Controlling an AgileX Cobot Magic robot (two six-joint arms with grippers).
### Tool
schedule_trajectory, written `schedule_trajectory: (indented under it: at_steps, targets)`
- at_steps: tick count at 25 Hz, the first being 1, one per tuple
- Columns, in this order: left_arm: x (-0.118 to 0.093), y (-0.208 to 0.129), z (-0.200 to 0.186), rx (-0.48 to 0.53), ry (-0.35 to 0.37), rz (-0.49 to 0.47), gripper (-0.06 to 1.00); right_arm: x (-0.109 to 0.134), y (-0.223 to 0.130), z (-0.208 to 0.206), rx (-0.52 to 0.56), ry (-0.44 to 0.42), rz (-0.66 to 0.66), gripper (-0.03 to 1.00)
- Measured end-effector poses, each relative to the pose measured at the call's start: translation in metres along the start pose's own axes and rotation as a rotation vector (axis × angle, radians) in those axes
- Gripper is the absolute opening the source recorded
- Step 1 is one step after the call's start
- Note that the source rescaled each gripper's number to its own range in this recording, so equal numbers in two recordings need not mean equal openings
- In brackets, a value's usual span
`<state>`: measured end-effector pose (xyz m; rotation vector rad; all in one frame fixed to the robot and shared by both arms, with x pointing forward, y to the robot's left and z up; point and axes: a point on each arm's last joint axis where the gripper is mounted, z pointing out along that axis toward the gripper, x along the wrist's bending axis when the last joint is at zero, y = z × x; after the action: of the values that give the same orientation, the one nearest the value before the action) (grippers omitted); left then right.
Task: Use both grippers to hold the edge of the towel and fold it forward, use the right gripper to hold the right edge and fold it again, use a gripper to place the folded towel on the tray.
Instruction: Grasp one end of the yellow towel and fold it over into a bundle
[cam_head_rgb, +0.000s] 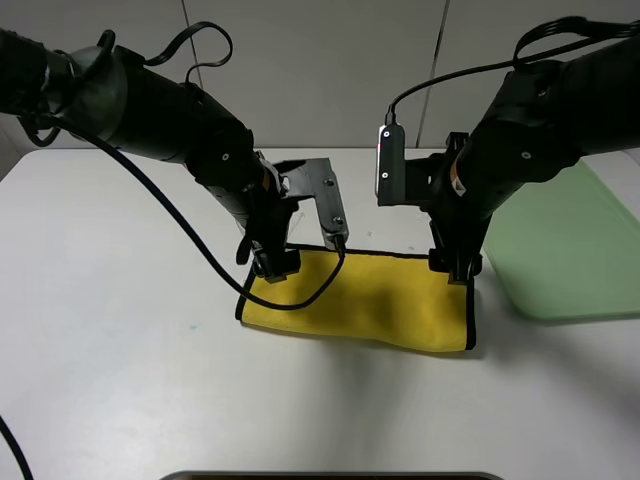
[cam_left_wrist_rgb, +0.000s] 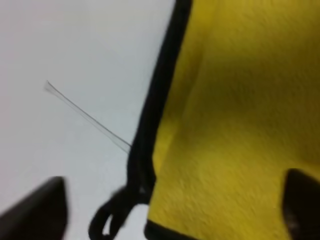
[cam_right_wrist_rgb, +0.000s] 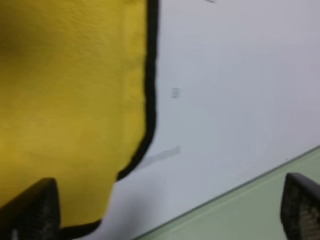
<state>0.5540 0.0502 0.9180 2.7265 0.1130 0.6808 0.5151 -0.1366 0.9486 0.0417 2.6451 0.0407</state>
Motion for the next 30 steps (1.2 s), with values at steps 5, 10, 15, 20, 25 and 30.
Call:
schedule_trajectory:
  at_steps: [5,10,15,20,25,30]
  targets:
    - [0.001,0.001,0.0,-0.009,0.006,-0.004,0.99,-0.002,-0.001,0.0,0.005,-0.023,-0.014,0.99]
    - [0.0,0.0,0.0,-0.005,0.003,-0.012,1.0,-0.003,0.0,0.0,0.001,-0.027,-0.016,1.0]
    - [-0.003,-0.007,-0.006,0.087,-0.049,-0.024,1.0,-0.003,0.0,0.0,-0.001,-0.029,-0.017,1.0]
    - [0.003,-0.01,-0.042,0.172,-0.067,-0.093,1.0,-0.003,0.0,0.0,-0.002,-0.029,0.003,1.0]
    - [0.015,-0.009,-0.102,0.177,-0.019,-0.192,1.0,-0.002,0.001,0.0,-0.005,-0.028,0.081,1.0]
    - [0.024,-0.01,-0.174,0.097,0.073,-0.271,1.0,-0.002,0.001,0.0,-0.007,-0.026,0.178,1.0]
